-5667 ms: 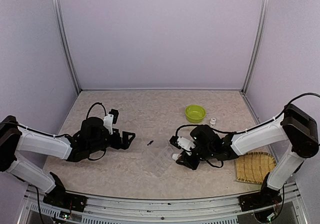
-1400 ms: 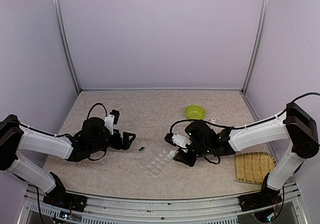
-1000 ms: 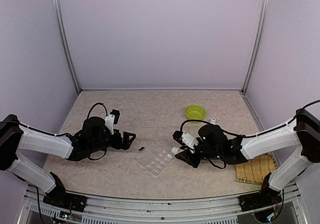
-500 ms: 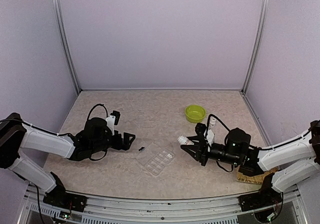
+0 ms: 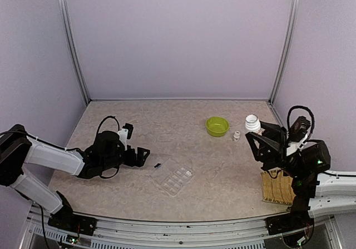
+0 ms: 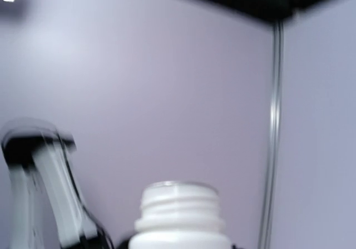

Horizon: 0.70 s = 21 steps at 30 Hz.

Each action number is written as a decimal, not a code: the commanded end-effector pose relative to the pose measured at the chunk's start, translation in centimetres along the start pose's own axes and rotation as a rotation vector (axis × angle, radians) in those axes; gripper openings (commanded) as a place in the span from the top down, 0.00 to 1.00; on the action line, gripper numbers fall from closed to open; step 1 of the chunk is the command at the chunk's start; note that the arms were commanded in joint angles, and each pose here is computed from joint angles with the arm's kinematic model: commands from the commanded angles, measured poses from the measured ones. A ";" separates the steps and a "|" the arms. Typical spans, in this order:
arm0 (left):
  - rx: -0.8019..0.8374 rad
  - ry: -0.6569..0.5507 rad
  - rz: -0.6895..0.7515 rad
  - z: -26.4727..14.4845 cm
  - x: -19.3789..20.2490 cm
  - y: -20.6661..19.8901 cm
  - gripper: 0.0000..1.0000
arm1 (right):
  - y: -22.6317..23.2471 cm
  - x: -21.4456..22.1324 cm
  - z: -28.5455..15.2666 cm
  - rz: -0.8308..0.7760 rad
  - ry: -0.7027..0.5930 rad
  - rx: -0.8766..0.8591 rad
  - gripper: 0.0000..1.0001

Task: Sort the pills into containers
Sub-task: Pick up the lid of the pill bottle from the center of the board.

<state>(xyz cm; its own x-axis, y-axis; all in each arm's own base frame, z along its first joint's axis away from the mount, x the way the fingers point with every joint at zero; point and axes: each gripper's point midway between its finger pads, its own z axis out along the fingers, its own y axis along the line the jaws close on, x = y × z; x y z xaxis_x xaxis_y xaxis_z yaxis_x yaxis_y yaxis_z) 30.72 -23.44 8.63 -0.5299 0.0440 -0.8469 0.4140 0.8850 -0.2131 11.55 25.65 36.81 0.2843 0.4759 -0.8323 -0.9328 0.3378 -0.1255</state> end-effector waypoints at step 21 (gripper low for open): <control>-0.298 0.185 -0.008 3.2 1.6 5.3 0.05 | -0.7 0.5 -0.9 0.013 0.069 0.057 1.00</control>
<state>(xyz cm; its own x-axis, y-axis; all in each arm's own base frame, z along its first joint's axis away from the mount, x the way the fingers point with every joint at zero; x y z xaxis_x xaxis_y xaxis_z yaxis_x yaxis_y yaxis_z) 34.46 -20.29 5.48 -0.6373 0.0828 -0.7662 0.1954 0.9791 -0.0567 11.86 25.03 36.14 0.2560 0.4342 -0.8637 -0.9276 0.3618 -0.0930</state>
